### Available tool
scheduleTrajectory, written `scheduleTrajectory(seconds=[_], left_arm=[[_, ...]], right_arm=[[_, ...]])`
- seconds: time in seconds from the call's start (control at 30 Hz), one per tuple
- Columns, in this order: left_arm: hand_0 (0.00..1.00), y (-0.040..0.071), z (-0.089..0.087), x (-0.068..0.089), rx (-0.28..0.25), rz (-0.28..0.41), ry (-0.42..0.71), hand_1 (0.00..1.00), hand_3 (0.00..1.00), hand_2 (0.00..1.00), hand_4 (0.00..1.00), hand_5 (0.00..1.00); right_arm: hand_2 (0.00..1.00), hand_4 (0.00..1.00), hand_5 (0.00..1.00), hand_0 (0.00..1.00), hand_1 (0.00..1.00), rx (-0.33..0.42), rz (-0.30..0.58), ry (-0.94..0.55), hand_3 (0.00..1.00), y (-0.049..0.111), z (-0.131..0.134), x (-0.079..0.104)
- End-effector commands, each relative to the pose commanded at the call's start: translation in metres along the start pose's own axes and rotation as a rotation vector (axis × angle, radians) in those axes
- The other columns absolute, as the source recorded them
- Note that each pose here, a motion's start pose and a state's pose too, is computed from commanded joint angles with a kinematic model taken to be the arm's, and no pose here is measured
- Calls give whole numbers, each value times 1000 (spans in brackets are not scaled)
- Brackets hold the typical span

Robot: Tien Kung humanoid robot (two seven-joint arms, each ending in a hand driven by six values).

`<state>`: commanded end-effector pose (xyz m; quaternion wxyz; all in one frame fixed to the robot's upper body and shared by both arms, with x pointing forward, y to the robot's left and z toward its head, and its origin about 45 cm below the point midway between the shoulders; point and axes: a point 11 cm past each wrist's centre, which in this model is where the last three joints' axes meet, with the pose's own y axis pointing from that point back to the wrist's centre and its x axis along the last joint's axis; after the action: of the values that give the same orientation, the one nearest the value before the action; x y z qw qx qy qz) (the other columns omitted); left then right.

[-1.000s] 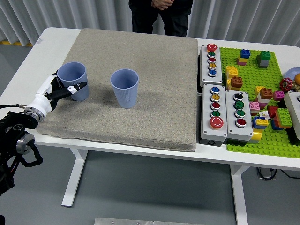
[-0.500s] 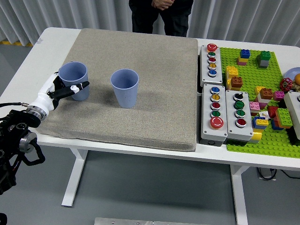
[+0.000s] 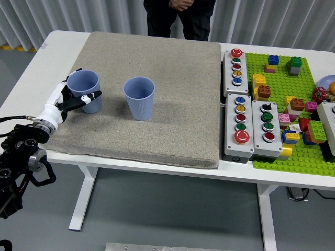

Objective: Pick cup pour cup place

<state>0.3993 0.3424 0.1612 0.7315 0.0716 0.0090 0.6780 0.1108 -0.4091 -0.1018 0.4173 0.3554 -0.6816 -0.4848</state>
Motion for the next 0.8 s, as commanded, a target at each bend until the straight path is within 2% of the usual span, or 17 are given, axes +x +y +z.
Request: scheduleTrajectory(seconds=[0.03,0.2,0.23,0.6,0.8], left_arm=[[690,0,0,1,-2,12,-1,578,643,612,948,157],[690,2,-2,-1,-15,45,5,578,643,612,948,157],[640,3,-2,-2,-15,45,7,532,555,535,948,151],[639,2,-1,-8,-16,22,-6,536,556,530,943,154],[641,3,9,-7,-52,44,-23,541,552,528,942,156]], right_arm=[[746,324,282,724,694,0,0,0,706,0,0,0],[746,324,282,724,694,1,-1,-1,706,0,-1,0],[746,324,282,725,695,1,-1,-2,706,0,-1,0],[746,324,283,724,695,-1,-1,0,706,0,0,0],[746,324,282,724,695,-3,1,3,706,0,1,1]])
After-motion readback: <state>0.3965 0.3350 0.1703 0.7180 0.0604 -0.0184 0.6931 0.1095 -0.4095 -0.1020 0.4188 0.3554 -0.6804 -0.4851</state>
